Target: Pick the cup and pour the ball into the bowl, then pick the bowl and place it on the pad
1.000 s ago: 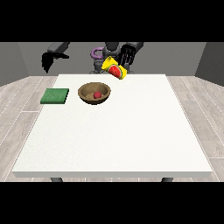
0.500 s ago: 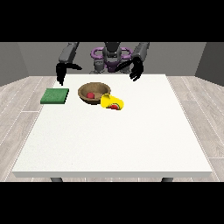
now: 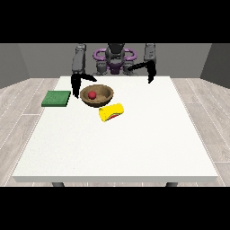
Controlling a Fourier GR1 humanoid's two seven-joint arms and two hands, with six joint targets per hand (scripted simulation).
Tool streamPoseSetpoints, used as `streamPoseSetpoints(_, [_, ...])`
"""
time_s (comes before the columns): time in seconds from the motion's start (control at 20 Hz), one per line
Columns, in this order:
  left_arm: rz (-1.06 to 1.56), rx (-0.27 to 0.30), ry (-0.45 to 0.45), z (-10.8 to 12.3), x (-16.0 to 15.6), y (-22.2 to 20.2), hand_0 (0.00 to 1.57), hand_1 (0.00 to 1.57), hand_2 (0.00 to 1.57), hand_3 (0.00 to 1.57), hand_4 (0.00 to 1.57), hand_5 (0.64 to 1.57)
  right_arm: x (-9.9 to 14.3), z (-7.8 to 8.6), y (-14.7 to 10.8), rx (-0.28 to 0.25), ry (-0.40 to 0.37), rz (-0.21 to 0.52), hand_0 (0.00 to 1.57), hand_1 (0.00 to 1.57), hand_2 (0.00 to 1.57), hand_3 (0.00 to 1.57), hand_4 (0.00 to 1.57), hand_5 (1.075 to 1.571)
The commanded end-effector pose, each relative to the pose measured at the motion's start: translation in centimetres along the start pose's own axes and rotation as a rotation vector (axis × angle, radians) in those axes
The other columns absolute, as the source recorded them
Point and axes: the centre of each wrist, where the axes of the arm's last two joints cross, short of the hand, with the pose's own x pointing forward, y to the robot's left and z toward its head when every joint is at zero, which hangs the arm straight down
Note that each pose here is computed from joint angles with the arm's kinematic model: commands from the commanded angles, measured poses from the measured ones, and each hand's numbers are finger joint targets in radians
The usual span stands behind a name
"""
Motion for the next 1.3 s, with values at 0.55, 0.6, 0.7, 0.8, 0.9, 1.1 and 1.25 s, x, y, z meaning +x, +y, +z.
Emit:
streamPoseSetpoints(0.55, [0.02,-0.009,-0.086,1.9,0.1,4.4,0.0,0.0,0.0,0.0,0.0,1.566,-3.9,-0.1,-1.5,-0.02,0.004,-0.006,0.0,0.0,0.0,0.0,0.1,1.563])
streamPoseSetpoints(0.6, [0.021,0.026,-0.079,-0.4,2.2,5.1,0.0,0.0,0.0,0.0,0.0,1.566,-4.3,-0.3,0.3,-0.014,-0.016,-0.008,0.0,0.0,0.0,0.0,0.14,1.564])
streamPoseSetpoints(0.7, [0.02,-0.002,-0.112,-1.4,3.1,6.5,0.0,0.0,0.0,0.0,0.0,1.565,-2.2,-2.5,0.6,-0.012,-0.066,-0.009,0.0,0.0,0.0,0.0,0.06,1.562])
streamPoseSetpoints(0.8, [0.031,-0.008,-0.059,1.1,1.1,5.5,0.0,0.0,0.0,0.0,0.0,1.565,-4.9,-0.1,0.1,-0.061,0.108,-0.058,0.0,0.0,0.0,0.0,0.39,1.57])
streamPoseSetpoints(0.9, [0.027,-0.022,-0.143,0.1,2.8,5.7,0.0,0.0,0.0,0.0,0.0,1.569,-6.8,2.2,-2.1,-0.229,0.193,-0.008,0.78,0.78,0.39,0.0,0.44,1.533])
streamPoseSetpoints(1.1, [0.045,-0.068,-0.142,-0.3,3.7,4.3,0.0,0.0,0.0,0.0,0.52,1.557,-7.9,4.3,-4.3,-0.261,0.263,0.387,1.57,1.57,1.57,1.51,0.89,1.526])
streamPoseSetpoints(1.25, [0.041,-0.108,-0.176,-0.7,4.0,4.0,0.0,0.0,0.0,0.0,0.66,1.531,-6.4,2.4,-3.8,-0.338,0.213,0.531,1.57,1.57,1.57,1.56,0.94,1.558])
